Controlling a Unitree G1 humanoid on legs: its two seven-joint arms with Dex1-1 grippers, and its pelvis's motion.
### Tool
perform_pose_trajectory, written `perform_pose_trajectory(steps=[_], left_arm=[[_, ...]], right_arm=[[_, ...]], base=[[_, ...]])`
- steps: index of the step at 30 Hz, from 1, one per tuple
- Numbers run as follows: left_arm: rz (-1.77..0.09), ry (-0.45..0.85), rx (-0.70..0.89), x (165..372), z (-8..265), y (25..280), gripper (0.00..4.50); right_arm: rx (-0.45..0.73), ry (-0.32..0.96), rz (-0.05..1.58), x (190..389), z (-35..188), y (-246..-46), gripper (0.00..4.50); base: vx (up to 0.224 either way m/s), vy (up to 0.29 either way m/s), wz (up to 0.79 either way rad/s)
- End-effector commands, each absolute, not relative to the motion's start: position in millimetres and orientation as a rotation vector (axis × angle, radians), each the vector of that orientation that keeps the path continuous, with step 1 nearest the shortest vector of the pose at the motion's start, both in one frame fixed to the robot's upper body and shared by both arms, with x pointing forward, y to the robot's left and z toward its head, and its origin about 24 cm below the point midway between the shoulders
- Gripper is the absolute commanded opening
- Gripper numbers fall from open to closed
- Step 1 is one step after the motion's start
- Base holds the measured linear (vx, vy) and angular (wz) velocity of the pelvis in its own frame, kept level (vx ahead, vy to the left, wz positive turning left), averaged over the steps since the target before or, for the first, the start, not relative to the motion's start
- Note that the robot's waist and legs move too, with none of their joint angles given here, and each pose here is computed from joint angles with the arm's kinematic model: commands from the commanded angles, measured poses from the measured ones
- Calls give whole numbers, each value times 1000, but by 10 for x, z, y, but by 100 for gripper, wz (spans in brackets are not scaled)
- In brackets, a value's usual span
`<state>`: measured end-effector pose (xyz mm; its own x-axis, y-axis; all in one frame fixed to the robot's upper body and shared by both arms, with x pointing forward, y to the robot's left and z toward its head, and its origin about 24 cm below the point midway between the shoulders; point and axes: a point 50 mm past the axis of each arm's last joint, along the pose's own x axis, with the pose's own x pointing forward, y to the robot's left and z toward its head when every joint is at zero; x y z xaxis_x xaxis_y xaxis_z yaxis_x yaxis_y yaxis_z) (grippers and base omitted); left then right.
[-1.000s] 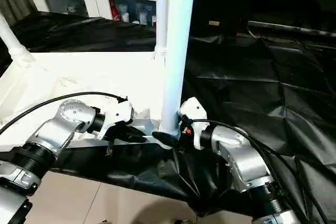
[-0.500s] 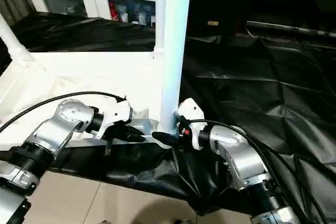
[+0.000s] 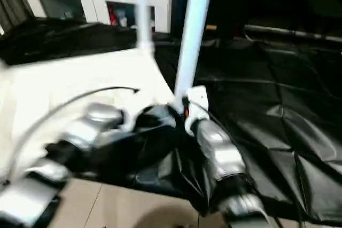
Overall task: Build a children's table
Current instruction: Rotate leg to tighten
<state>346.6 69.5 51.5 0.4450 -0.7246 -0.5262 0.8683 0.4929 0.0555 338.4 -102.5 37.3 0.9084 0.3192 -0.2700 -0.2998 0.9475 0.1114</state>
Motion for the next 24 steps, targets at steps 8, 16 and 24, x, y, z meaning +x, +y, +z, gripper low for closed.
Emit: perform_pose_trajectory(steps=[8,16,24], left_arm=[[-931,427,380,3572,602,639,0],[-1062,420,413,3522,607,813,0],[-1401,429,418,3284,660,1054,0]], right_arm=[[73,297,354,3410,278,-742,277],[-10,207,524,3423,448,-1003,393],[-114,233,912,3187,578,-1281,393]], base=[[0,0,0],[0,0,0],[0,0,0]])
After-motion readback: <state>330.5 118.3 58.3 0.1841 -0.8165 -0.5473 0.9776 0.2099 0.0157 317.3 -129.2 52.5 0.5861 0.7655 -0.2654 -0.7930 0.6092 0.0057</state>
